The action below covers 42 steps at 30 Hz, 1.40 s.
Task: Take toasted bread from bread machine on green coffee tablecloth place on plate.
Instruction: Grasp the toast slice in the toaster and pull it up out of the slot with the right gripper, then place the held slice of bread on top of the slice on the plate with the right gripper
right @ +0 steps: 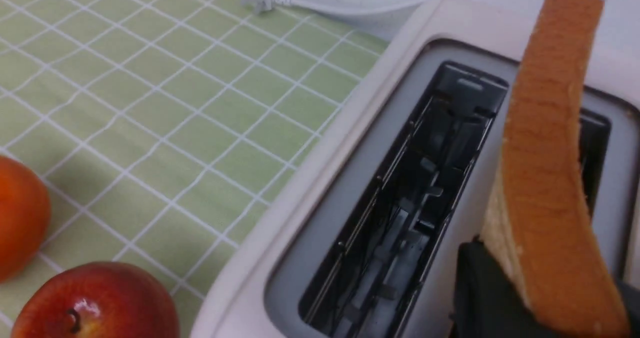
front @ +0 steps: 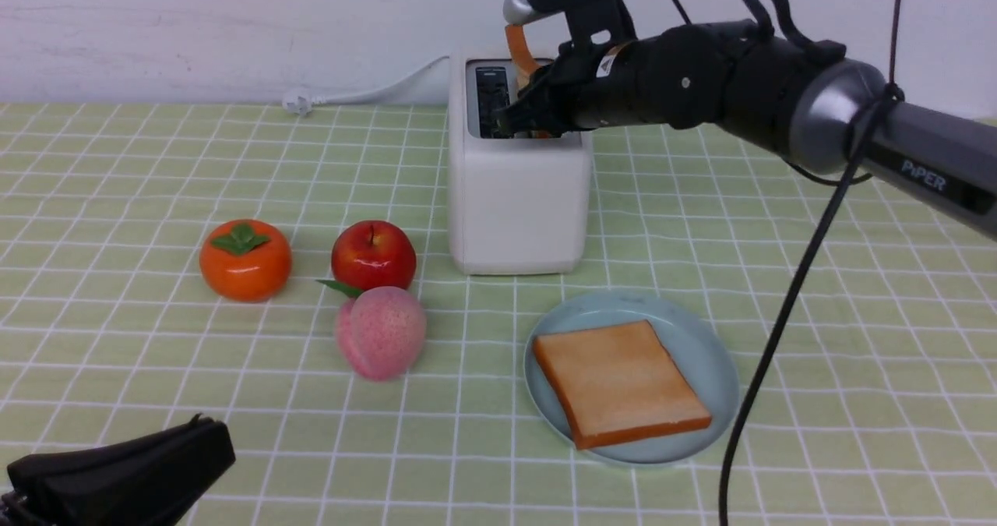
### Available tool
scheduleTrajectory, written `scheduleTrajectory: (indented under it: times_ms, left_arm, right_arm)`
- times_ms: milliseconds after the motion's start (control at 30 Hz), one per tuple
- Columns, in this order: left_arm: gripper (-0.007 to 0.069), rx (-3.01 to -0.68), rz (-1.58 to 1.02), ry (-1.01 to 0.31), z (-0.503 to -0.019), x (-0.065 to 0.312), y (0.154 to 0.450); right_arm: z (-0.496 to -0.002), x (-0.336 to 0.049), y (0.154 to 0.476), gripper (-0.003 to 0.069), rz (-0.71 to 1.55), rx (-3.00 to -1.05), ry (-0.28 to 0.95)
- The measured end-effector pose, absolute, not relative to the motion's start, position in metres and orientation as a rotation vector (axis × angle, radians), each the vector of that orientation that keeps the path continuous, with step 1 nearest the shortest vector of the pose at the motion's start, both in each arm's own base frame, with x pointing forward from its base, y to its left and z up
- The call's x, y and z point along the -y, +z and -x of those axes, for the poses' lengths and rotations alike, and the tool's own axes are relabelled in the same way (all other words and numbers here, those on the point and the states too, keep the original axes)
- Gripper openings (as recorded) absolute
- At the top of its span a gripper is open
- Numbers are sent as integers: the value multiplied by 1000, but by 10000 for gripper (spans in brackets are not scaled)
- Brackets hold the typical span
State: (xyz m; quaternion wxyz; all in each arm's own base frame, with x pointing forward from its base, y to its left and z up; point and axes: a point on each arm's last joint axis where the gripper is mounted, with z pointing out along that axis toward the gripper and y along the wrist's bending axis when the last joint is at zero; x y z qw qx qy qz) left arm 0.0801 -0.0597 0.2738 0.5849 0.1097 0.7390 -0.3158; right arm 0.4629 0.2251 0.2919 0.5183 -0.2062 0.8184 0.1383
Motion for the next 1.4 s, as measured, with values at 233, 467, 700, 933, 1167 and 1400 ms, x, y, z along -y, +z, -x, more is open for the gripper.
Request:
scheduleTrajectory:
  times_ms: [233, 467, 700, 933, 1167, 1400]
  left_arm:
    - [-13, -1725, -256, -737, -80, 60, 273]
    - [-13, -1724, -255, -737, -80, 60, 274]
    - [-13, -1718, -275, -718, -80, 60, 274]
    - [-13, -1711, -319, -674, -80, 59, 273]
    - [-13, -1688, -336, -685, -66, 51, 275]
    - [-13, -1650, -309, -719, -53, 42, 255]
  right_arm:
    - [-418, -207, 385, 104, 471, -1863, 394]
    - [-304, -145, 485, 104, 566, -1945, 379]
    - [-273, -111, 397, 104, 502, -2353, 519]
    - [-293, -131, 302, 104, 425, -2444, 899]
    - [-334, -127, 257, 104, 279, -2417, 1081]
    - [-355, -108, 225, 104, 127, -2470, 1109]
